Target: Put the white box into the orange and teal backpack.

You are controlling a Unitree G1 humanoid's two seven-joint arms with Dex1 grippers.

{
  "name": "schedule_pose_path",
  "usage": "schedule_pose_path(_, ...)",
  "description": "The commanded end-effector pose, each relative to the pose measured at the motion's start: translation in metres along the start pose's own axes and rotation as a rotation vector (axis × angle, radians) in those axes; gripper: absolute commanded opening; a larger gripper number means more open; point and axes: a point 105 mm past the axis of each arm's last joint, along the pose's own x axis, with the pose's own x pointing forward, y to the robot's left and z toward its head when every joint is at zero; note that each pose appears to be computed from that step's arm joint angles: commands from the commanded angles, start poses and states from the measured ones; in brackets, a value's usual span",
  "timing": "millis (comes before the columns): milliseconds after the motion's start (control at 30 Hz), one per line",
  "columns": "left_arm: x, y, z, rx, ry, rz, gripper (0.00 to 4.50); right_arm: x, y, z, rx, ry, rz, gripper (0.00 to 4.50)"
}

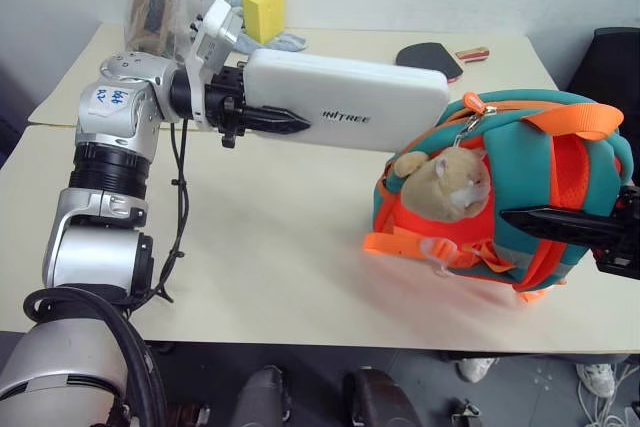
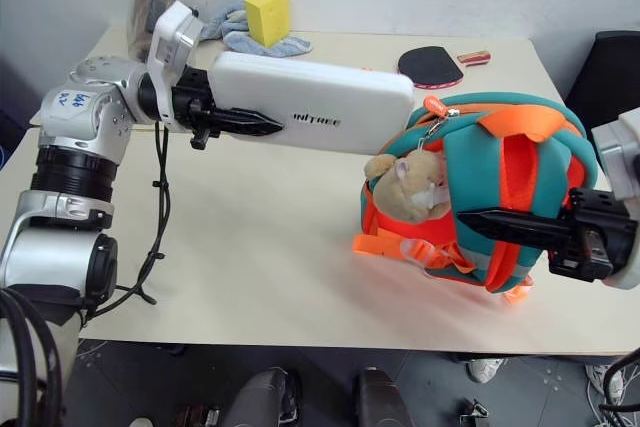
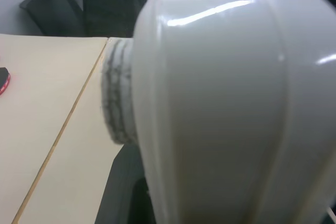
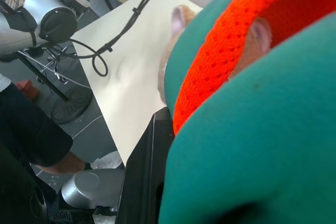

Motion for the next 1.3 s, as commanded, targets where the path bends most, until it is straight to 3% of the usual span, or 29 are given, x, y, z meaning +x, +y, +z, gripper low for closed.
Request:
schedule_pose_path(33,0.014,-0.018,0.001,0.053,0.008,-0.169,1.26,-0.004,0.005,0.012,-0.081,-0.044,-0.011,0.03)
schedule_pose_path(233,0.044,-0.015,-0.013,0.12,0.049,-0.175,1.26,0.003,0.009,0.008,-0.095,-0.031,0.011,0.03)
schedule_pose_path(400,0.069,-0.007,-0.001,0.149,-0.018,-0.155,1.26,0.011,0.014,0.004,-0.113,-0.018,0.043,0.03)
schedule_pose_path(567,0.108,-0.013,0.006,0.15,-0.075,-0.182,1.26,0.022,0.02,-0.001,-0.132,-0.023,0.068,0.03)
schedule_pose_path(733,0.168,-0.014,-0.013,0.137,0.001,-0.102,1.26,0.033,0.021,-0.007,-0.12,-0.055,0.069,0.03)
schedule_pose_path(800,0.177,-0.015,-0.015,0.129,0.01,-0.087,1.26,0.035,0.02,-0.01,-0.111,-0.066,0.059,0.03)
schedule_pose_path(967,0.16,-0.009,-0.012,0.088,0.013,-0.022,2.81,0.037,0.024,-0.017,-0.099,-0.076,0.051,0.0)
schedule_pose_path(1167,0.104,-0.015,-0.011,0.064,0.0,0.005,4.44,0.041,0.03,-0.025,-0.09,-0.109,0.03,0.0)
schedule_pose_path(1300,0.06,-0.019,-0.007,0.082,0.026,0.003,4.48,0.043,0.029,-0.029,-0.081,-0.114,0.014,0.0)
